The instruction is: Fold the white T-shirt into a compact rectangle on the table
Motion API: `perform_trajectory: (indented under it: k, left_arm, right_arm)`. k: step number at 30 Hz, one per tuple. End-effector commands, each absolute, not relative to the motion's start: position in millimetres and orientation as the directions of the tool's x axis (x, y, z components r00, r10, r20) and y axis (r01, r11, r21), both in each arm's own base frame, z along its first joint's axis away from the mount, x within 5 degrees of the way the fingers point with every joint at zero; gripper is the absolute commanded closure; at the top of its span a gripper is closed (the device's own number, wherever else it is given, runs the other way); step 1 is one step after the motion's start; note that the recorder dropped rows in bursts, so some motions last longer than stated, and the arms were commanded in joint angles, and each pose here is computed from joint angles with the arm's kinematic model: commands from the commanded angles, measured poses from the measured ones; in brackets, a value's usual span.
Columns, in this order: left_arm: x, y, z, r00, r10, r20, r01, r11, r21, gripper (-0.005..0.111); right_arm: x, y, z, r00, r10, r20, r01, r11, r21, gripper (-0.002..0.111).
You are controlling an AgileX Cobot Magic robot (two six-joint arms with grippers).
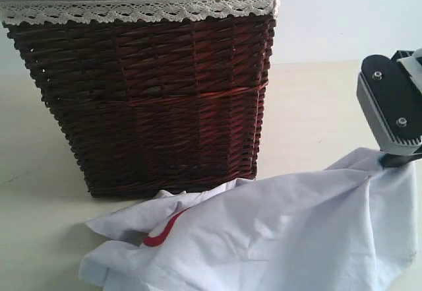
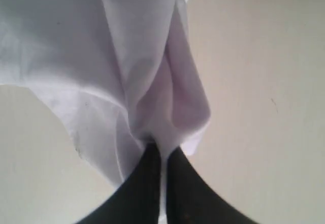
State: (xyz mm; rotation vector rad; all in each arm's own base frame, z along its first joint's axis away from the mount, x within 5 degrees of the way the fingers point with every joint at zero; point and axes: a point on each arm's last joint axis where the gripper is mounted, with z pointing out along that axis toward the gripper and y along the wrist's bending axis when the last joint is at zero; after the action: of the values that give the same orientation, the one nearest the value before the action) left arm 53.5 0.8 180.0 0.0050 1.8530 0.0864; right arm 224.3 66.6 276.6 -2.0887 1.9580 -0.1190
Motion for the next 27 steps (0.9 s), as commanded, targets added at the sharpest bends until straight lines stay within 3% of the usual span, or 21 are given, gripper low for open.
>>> perform_trajectory:
  k: [1,7,11,18,21,27]
  left_arm:
    - [53,1,181,-0.269,0.039,-0.962,-0.046,0.998,0.053,0.013]
    - [53,1,181,-0.269,0.039,-0.962,-0.046,0.998,0.053,0.013]
    - [53,1,181,-0.269,0.039,-0.962,-0.046,0.998,0.053,0.013]
    - [53,1,181,-0.269,0.039,-0.962,-0.046,0.998,0.053,0.013]
    - [53,1,181,-0.269,0.039,-0.962,-0.046,0.998,0.053,0.013]
    - [53,1,181,-0.269,0.039,-0.962,-0.046,0.998,0.053,0.013]
  right_arm:
    - [224,65,266,0.057,-0.991,-0.117,-0.964,-0.024,-0.263,0.097]
    - [227,66,262,-0.049,-0.988,-0.149,-0.966,0.085,-0.246,0.059]
    - [226,75,269,-0.104,-0.956,-0.275,-0.95,0.177,-0.256,0.049]
    - [211,99,297,-0.177,-0.768,-0.615,-0.933,0.33,-0.144,0.049]
    - [211,113,305,-0.154,-0.645,-0.749,-0.947,0.312,-0.074,0.051]
    - [244,140,278,-0.072,-0.468,-0.881,-0.984,0.178,-0.014,0.088]
